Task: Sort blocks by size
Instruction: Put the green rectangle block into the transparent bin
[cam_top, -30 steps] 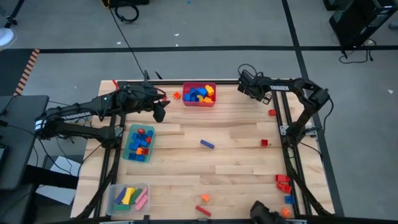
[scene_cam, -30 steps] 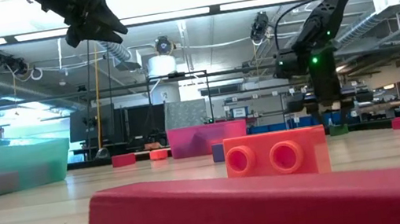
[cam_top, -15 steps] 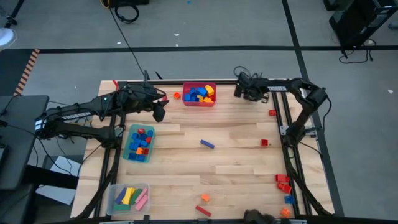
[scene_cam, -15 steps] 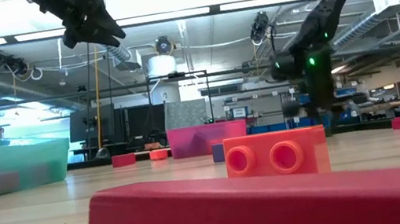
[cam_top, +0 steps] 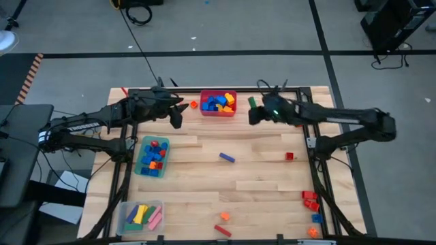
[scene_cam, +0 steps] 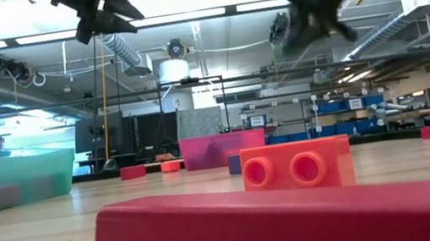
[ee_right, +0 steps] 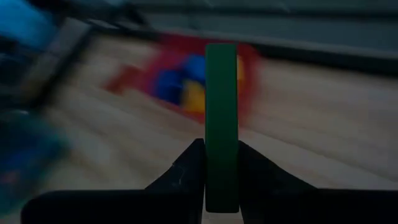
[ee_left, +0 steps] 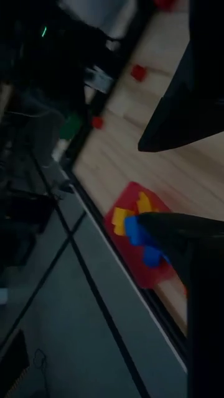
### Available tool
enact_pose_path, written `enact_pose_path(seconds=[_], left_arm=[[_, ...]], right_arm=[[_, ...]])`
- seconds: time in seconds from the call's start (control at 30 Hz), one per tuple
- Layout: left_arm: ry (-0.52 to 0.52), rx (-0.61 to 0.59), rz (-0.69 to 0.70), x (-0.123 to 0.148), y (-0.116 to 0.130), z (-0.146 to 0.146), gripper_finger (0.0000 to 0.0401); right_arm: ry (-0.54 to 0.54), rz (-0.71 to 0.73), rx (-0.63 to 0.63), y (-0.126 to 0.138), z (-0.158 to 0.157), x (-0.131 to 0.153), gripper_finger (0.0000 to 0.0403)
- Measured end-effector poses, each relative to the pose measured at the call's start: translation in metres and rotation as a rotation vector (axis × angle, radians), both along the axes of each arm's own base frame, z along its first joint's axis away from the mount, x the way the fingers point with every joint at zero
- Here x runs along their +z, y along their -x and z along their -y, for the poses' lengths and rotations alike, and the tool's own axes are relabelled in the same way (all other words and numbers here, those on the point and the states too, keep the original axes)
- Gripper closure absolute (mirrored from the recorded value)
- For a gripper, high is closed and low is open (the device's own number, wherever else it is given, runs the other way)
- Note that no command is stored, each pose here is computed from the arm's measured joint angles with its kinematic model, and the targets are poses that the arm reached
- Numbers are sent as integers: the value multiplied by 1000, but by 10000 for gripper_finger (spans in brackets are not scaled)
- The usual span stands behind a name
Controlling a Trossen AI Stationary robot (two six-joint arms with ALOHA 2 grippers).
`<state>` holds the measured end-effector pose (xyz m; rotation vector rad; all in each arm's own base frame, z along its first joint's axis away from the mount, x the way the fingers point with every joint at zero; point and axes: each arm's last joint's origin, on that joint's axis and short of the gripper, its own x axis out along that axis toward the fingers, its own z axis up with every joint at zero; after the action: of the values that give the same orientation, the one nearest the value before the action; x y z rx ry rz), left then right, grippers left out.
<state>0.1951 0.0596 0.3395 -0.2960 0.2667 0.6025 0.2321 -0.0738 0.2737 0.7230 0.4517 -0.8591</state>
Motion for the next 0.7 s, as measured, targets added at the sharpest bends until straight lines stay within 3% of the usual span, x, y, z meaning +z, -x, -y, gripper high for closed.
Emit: enact_pose_path(seconds=[0.2, 0.33, 0.53, 0.7], left_arm=[[74, -62, 177, 10, -8, 1, 224], [155, -151, 287, 11, -26, 0, 224], [266, -287, 455, 6, -63, 2, 224], [252, -319, 616, 6, -85, -2, 224]], right_arm=[[240, 311, 179, -4, -49, 48, 331], [354, 452, 291, -18, -69, 62, 331], [383, 500, 322, -32, -78, 60, 331], [380, 520, 325, -32, -78, 61, 331]])
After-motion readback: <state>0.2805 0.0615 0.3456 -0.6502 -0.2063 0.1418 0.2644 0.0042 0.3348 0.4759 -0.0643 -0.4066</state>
